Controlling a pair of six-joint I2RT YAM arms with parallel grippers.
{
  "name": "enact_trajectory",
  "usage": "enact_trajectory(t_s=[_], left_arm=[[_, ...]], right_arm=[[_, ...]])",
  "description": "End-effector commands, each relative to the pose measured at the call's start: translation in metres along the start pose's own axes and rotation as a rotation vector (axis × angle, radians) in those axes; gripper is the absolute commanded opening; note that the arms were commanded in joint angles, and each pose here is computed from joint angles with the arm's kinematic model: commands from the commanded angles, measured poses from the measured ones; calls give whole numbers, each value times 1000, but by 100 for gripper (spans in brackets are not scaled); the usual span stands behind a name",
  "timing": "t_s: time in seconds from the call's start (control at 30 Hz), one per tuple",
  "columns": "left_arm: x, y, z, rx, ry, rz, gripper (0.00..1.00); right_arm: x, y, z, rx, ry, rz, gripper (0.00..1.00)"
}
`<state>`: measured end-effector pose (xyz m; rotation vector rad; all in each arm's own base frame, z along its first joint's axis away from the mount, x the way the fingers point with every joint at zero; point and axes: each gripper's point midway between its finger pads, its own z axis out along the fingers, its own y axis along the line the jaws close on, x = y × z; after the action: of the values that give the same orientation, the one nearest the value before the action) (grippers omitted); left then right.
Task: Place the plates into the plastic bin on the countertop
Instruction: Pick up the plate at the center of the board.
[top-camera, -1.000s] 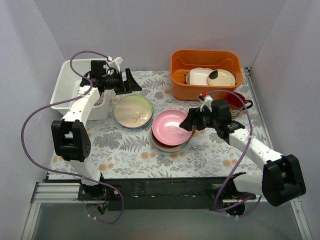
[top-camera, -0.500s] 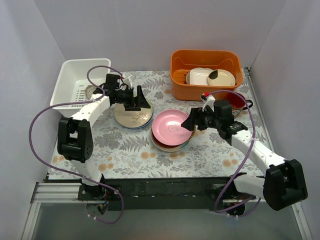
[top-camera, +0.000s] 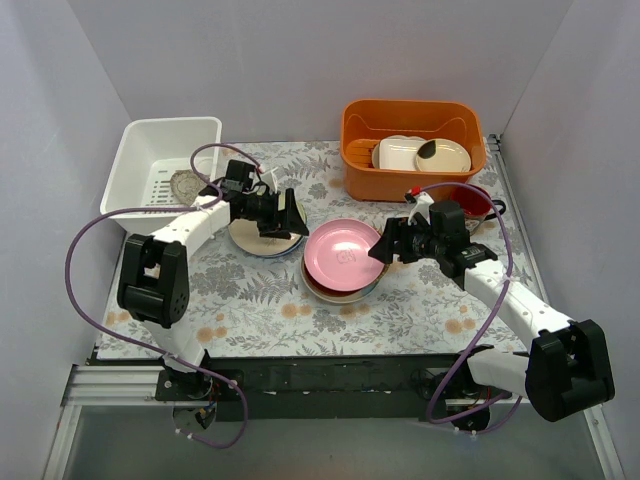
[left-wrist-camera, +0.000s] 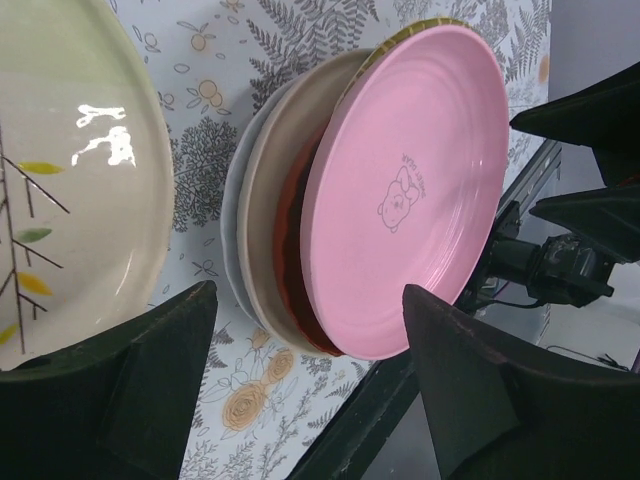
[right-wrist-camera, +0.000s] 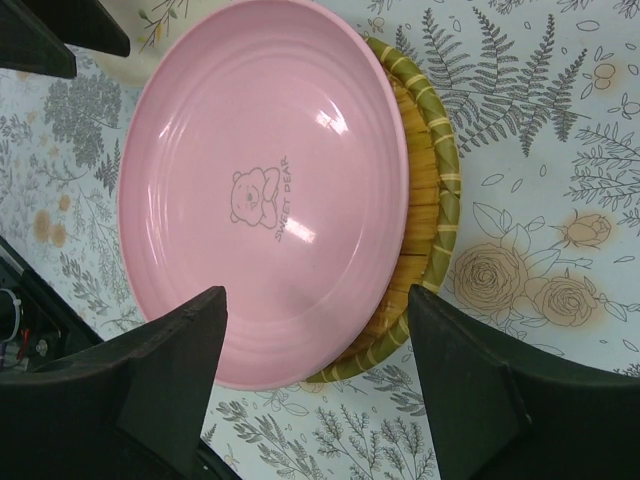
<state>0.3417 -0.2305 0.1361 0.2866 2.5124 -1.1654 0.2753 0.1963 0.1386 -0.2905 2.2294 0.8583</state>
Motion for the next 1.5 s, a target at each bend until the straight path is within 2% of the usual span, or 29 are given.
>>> enact_trajectory(t_s=[0.0, 0.23, 0.5, 0.67, 0.8, 1.2, 1.47], left_arm=[[13, -19, -2, 17, 1, 29, 72], [32, -17, 11, 8, 29, 10, 65], [28, -19, 10, 4, 15, 14, 57], [28, -13, 17, -28, 19, 12, 45], [26, -13, 22, -50, 17, 21, 42], [28, -11, 35, -79, 29, 31, 37], [28, -8, 38, -97, 34, 35, 29]], right_arm=[[-18, 4, -5, -2, -39, -34, 79], [-14, 2, -2, -5, -26, -24, 73], [-13, 2, -1, -9, -22, -22, 72], [-12, 1, 0, -10, -20, -18, 72], [-11, 1, 0, -15, -15, -16, 72], [-7, 4, 2, -37, -8, -8, 71], [-5, 3, 2, -39, -4, -4, 72]])
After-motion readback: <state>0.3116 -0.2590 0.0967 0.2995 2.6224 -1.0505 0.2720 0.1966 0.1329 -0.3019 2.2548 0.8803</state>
